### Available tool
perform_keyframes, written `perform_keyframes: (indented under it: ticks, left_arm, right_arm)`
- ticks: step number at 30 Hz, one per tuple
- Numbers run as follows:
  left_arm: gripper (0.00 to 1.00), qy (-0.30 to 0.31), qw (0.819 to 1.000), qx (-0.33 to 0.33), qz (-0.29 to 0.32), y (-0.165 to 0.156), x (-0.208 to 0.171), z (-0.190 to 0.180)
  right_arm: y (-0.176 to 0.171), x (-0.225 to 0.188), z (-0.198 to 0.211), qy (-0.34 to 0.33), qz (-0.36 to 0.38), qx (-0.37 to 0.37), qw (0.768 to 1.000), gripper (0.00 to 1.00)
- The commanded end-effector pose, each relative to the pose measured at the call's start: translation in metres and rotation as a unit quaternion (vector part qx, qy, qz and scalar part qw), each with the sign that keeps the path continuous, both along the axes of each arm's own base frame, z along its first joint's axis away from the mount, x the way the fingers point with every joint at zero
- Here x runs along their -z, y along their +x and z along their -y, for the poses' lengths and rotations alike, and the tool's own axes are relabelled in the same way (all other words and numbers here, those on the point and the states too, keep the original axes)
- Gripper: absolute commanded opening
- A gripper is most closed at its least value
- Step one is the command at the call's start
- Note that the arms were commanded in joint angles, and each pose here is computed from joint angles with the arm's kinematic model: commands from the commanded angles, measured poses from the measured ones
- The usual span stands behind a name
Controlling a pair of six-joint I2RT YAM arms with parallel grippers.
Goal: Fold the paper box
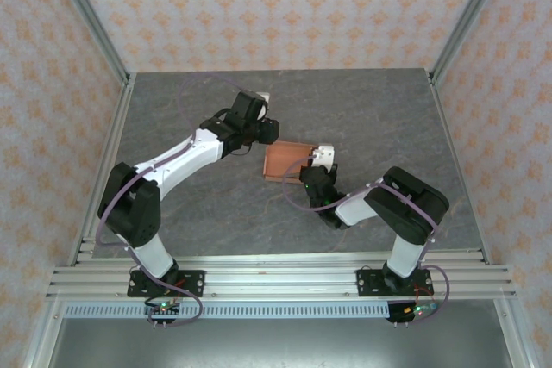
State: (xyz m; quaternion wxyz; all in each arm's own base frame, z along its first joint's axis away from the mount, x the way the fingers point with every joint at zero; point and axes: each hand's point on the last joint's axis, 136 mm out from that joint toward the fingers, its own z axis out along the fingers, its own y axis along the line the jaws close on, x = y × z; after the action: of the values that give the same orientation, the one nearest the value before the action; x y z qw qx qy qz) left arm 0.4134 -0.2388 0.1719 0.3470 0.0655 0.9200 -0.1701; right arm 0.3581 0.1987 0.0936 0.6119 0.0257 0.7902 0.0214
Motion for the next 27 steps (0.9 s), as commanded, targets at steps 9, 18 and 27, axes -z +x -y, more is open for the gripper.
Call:
perform_keyframes:
  ticks: [9,18,27]
  left_arm:
    - [0.36,0.009,0.998,0.045,-0.041,-0.025,0.023,0.003]
    - [0.35,0.01,0.998,0.039,-0.045,-0.032,0.032,0.005]
    - [0.34,0.046,0.997,0.042,-0.051,-0.042,0.052,0.008]
  right_arm:
    - [-0.009,0.036,0.01,-0.066,-0.062,0.004,0.996,0.0]
    - [-0.008,0.035,0.011,-0.068,-0.062,0.007,0.996,0.0]
    - [-0.01,0.036,0.011,-0.064,-0.067,0.005,0.996,0.04]
